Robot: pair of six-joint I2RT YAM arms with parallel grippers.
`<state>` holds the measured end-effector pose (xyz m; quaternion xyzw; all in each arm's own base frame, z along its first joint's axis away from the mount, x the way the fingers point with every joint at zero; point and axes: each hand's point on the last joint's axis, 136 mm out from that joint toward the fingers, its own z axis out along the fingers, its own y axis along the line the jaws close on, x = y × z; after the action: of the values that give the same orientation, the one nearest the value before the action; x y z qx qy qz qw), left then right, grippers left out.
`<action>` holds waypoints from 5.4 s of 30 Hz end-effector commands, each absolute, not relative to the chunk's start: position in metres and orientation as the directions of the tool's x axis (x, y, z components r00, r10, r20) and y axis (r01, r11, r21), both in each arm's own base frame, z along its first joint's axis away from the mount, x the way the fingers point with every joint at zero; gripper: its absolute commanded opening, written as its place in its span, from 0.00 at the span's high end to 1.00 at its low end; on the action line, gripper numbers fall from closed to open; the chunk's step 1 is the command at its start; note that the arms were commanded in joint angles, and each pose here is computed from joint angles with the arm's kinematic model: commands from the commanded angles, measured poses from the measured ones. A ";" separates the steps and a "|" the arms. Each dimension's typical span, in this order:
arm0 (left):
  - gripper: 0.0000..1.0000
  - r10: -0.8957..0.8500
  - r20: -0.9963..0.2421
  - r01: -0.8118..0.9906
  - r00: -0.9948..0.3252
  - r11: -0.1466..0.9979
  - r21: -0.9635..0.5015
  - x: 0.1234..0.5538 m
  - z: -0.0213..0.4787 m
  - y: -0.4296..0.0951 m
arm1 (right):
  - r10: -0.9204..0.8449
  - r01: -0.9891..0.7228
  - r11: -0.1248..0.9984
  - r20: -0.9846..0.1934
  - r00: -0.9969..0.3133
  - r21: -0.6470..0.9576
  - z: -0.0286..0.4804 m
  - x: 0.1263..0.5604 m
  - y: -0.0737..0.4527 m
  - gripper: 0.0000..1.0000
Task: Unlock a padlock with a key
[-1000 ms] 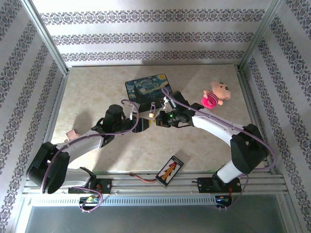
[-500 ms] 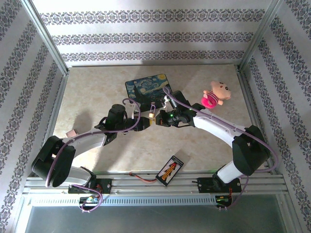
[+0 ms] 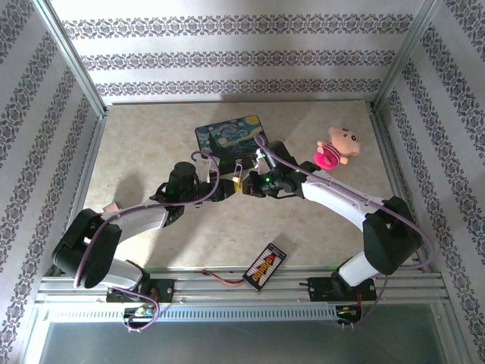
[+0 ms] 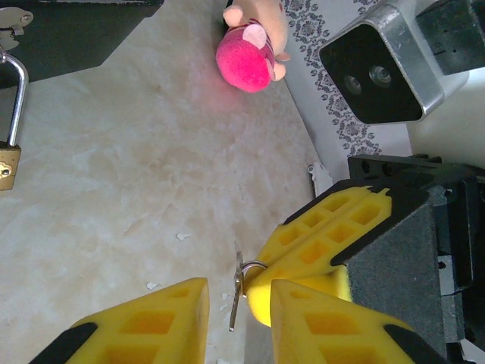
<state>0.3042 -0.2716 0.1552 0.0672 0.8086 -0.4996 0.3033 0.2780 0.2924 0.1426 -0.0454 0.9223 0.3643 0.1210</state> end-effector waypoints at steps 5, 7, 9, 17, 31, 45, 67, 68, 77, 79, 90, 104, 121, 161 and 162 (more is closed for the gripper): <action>0.89 -0.201 -0.574 0.438 -0.794 0.465 -0.770 0.304 0.163 -0.277 | -0.005 -0.193 0.708 -0.268 -0.963 0.679 0.152 0.270 0.297 1.00; 0.98 -0.207 -0.572 0.434 -0.794 0.465 -0.771 0.306 0.165 -0.277 | -0.007 -0.195 0.709 -0.270 -0.963 0.678 0.152 0.270 0.296 1.00; 1.00 -0.214 -0.567 0.423 -0.795 0.475 -0.772 0.306 0.168 -0.276 | -0.011 -0.203 0.712 -0.278 -0.960 0.672 0.151 0.268 0.294 1.00; 1.00 -0.150 -0.520 0.349 -0.841 0.582 -0.734 0.290 0.173 -0.254 | 0.047 -0.150 0.840 -0.347 -0.937 0.521 0.139 0.274 0.246 0.82; 1.00 -0.200 -0.281 0.078 -0.939 0.671 -0.738 0.286 0.175 -0.230 | -0.212 -0.503 0.845 -0.750 -0.626 0.181 0.186 0.270 0.270 0.61; 1.00 -0.198 -0.163 0.010 -0.966 0.606 -0.796 0.284 0.186 -0.228 | -0.346 -0.791 0.612 -0.908 -0.235 -0.029 0.197 0.247 0.328 0.65; 1.00 -0.173 -0.144 0.019 -0.974 0.575 -0.818 0.276 0.194 -0.230 | -0.536 -0.798 0.554 -0.835 -0.125 -0.236 0.170 0.259 0.353 0.57; 1.00 -0.169 -0.141 0.019 -0.975 0.575 -0.818 0.275 0.193 -0.230 | -0.540 -0.796 0.555 -0.833 -0.123 -0.243 0.169 0.260 0.354 0.58; 1.00 -0.157 -0.128 0.017 -0.979 0.567 -0.823 0.271 0.191 -0.231 | -0.546 -0.797 0.550 -0.830 -0.115 -0.251 0.169 0.262 0.357 0.87; 1.00 -0.157 -0.128 0.018 -0.979 0.565 -0.825 0.272 0.192 -0.232 | -0.544 -0.802 0.545 -0.831 -0.117 -0.245 0.168 0.260 0.357 0.96; 0.66 -0.249 -0.224 0.047 -0.942 0.563 -0.825 0.288 0.208 -0.219 | -0.521 -0.809 0.560 -0.836 -0.173 -0.181 0.163 0.251 0.349 1.00; 0.43 -0.297 -0.593 0.404 -0.748 0.505 -0.763 0.301 0.266 -0.205 | -0.248 -0.841 0.322 -0.819 -0.517 0.434 0.196 0.226 0.337 1.00; 0.41 -0.029 -0.654 0.630 -0.756 0.239 -0.739 0.240 0.275 -0.232 | -0.263 -0.773 -0.049 -0.754 -0.601 0.633 0.245 0.188 0.349 1.00; 0.69 -0.012 -0.544 0.544 -0.839 -0.001 -0.839 0.239 0.265 -0.246 | -0.230 -0.786 -0.055 -0.774 -0.590 0.616 0.258 0.187 0.345 1.00; 0.69 -0.004 -0.541 0.541 -0.841 0.013 -0.841 0.238 0.263 -0.246 | -0.228 -0.788 -0.054 -0.775 -0.589 0.614 0.258 0.188 0.345 1.00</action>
<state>0.2438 -0.2490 0.2584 0.1748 0.6854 -0.6803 0.1922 0.1894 0.3449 0.2410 -0.3778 0.6711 0.6030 0.2079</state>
